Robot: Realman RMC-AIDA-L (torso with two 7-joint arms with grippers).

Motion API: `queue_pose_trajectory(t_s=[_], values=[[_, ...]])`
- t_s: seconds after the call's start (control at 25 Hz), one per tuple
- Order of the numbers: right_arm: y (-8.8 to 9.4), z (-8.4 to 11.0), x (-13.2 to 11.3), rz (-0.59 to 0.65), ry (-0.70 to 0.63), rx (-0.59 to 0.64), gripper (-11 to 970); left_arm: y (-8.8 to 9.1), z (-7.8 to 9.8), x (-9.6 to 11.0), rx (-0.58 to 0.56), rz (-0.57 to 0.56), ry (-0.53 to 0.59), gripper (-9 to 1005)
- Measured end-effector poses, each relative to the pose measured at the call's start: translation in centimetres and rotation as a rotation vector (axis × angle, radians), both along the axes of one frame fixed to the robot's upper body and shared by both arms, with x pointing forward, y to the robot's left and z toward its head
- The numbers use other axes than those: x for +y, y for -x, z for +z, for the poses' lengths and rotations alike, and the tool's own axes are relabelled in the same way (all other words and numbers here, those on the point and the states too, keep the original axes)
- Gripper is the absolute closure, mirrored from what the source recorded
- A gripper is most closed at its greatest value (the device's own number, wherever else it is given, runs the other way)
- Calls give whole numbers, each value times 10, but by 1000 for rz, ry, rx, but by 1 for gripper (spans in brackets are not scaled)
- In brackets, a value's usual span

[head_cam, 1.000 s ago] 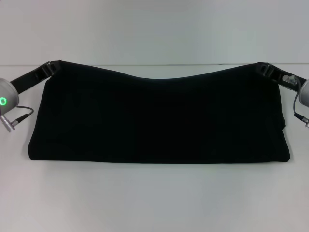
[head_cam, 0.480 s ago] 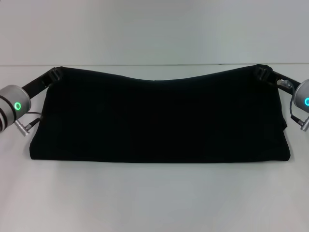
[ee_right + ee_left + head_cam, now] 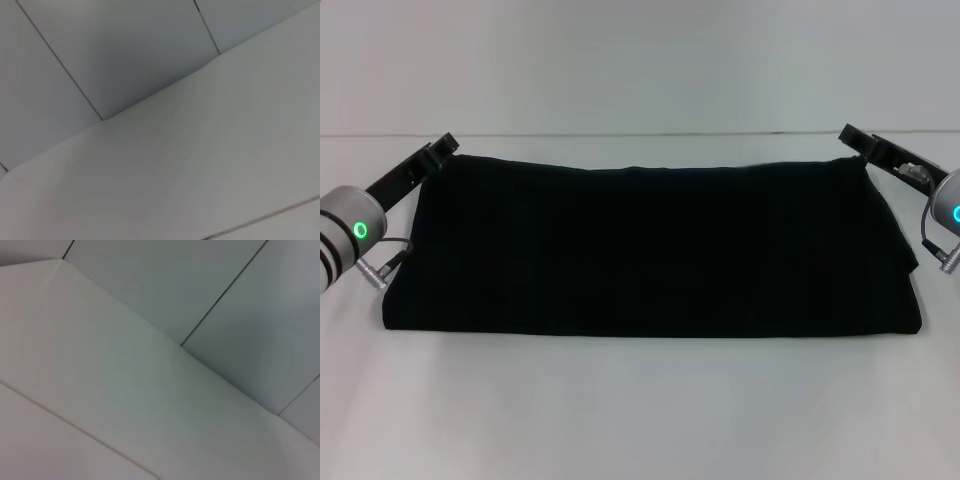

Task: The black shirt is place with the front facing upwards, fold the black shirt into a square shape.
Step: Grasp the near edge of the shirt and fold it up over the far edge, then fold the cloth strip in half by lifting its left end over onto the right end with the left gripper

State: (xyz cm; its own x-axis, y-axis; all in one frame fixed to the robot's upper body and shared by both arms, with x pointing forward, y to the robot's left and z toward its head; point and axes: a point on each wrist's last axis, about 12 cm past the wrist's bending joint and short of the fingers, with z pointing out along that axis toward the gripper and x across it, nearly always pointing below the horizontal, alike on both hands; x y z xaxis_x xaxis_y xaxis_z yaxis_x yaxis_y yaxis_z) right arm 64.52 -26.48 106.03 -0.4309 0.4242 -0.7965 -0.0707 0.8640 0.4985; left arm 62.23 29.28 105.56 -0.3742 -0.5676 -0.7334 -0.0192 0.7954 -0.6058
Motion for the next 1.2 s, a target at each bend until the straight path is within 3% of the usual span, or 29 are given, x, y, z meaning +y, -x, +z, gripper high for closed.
queue_pose_trajectory(t_s=[0.12,0.28,0.4,0.56,0.64,0.68,0.76,0.92,1.04,1.08,1.12,1.2], values=[[3,1,-4,-23,-60,-22,410,4,-2,2,-3,-2,13,626],[14,0,-12,-58,-188,-77,322,14,0,11,-50,-18,85,509],[25,3,-14,40,-202,-141,256,25,5,26,-78,-61,184,403],[42,13,-6,344,-98,-208,168,47,10,54,-15,-167,302,214],[52,14,-1,495,-32,-211,106,51,10,58,1,-176,320,188],[58,14,0,565,6,-210,74,65,12,75,63,-199,386,175],[68,10,3,683,90,-204,12,75,13,88,110,-207,426,150],[88,-3,5,811,219,-228,12,96,16,106,235,-224,490,137],[96,-9,7,864,270,-254,12,99,17,108,263,-228,498,136],[98,-11,7,878,284,-259,12,110,16,111,386,-243,530,136],[99,-12,8,890,297,-261,12,114,14,109,440,-244,555,137],[100,-15,9,904,321,-258,12,115,13,108,477,-241,574,139]])
